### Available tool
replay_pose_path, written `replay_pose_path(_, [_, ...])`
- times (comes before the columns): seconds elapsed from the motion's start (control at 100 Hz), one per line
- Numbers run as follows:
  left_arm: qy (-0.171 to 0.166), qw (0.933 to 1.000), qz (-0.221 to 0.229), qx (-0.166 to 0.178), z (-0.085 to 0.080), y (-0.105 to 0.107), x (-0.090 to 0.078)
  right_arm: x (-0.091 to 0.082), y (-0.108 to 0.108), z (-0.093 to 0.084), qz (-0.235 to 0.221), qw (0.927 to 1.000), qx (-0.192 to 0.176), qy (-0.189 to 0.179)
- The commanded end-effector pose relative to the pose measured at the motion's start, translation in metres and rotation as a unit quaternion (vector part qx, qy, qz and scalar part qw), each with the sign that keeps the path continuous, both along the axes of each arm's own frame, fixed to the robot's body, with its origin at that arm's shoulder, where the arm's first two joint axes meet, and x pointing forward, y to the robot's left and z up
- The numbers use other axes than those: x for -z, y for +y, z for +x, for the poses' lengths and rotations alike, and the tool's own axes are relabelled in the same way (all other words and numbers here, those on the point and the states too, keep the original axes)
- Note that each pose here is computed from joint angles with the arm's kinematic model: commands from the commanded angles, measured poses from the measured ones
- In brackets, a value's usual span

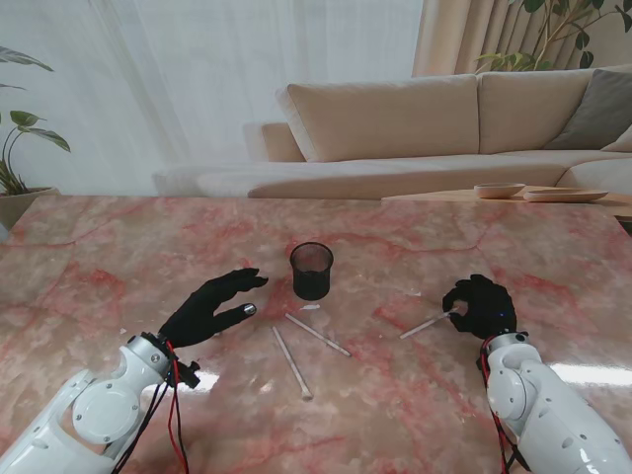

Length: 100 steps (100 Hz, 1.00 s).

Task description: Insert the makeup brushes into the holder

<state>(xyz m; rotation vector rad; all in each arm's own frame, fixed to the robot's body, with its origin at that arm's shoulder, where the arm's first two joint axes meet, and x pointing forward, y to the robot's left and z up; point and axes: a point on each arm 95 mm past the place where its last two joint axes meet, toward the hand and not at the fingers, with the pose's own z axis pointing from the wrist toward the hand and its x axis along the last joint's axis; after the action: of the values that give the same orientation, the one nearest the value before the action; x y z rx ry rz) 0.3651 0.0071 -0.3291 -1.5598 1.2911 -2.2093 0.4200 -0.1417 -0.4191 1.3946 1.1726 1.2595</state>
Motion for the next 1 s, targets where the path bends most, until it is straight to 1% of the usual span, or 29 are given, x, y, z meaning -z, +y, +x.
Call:
replay_pose_path(0.0, [0.005, 1.0000, 0.000, 0.000, -0.0015, -0.0006, 0.0033, 0.0381, -0.0114, -0.0277, -0.014, 0.9977, 0.015, 0.064])
replay_pose_path(0.39, [0.003, 1.0000, -0.002, 0.000, -0.0016, 0.0005, 0.0029, 0.0411, -0.0091, -0.0299, -0.003, 0.9974, 0.025, 0.068])
replay_pose_path(0.64, [0.003, 1.0000, -0.003, -0.002, -0.0005, 0.0022, 0.0014, 0.0442, -0.0080, -0.0304, -0.002, 0.9973, 0.022, 0.070])
replay_pose_path(0.99, [0.000, 1.0000, -0.006, -0.002, 0.0018, 0.0012, -0.0006, 0.0477, -0.0080, -0.0315, 0.000, 0.9967, 0.026, 0.076])
